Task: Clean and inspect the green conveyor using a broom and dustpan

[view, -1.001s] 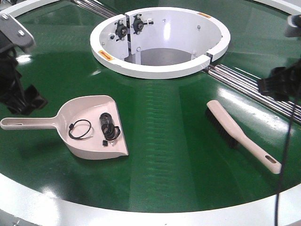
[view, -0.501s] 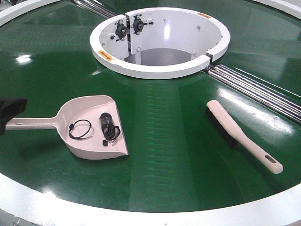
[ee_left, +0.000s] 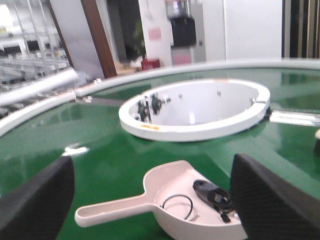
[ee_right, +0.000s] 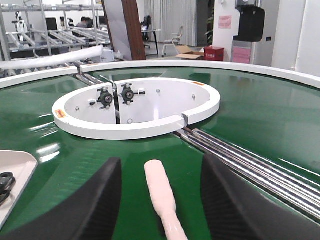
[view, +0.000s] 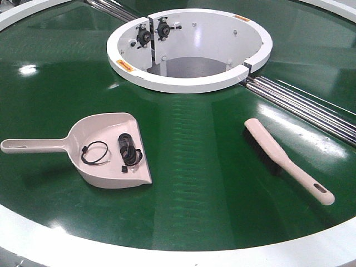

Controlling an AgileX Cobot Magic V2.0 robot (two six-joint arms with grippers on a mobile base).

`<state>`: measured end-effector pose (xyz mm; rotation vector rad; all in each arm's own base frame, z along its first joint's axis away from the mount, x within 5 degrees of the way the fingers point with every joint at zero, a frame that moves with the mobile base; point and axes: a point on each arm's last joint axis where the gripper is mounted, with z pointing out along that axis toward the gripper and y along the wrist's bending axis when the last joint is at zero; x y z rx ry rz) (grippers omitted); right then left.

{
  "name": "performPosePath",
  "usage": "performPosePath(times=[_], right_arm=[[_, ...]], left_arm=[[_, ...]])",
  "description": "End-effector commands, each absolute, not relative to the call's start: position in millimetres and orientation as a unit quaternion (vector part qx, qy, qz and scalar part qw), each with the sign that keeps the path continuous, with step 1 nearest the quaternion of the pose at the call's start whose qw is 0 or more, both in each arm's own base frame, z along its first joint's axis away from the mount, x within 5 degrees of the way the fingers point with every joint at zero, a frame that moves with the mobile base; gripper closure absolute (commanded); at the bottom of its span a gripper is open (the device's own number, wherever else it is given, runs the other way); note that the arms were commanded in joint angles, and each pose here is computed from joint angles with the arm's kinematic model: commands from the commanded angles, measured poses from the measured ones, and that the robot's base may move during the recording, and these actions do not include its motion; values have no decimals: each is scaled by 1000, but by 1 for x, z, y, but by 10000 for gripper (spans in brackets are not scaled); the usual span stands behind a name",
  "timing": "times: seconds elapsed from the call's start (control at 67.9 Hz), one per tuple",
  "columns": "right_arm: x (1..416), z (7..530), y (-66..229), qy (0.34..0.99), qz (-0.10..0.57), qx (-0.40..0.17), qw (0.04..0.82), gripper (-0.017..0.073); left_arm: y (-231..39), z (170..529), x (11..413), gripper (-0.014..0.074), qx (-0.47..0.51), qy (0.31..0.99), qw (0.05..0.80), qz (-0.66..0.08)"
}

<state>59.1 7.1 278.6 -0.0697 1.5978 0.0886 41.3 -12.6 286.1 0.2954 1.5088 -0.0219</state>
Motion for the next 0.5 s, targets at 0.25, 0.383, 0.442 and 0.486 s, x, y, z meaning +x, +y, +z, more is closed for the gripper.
performPosePath(times=[0.25,0.383,0.442,0.486], right_arm=[[65,278,6,699,13,-45,714,470],[65,280,6,689,12,-42,724,569],[65,282,5,683,12,-41,729,568],[65,282,5,683,12,-41,729,568]], left_arm=[[-11,280,41,314,113,660,743,-17],[-11,280,41,603,112,658,745,-16],[-10,282,41,602,108,650,752,-14],[-9,284,41,601,104,641,760,-12]])
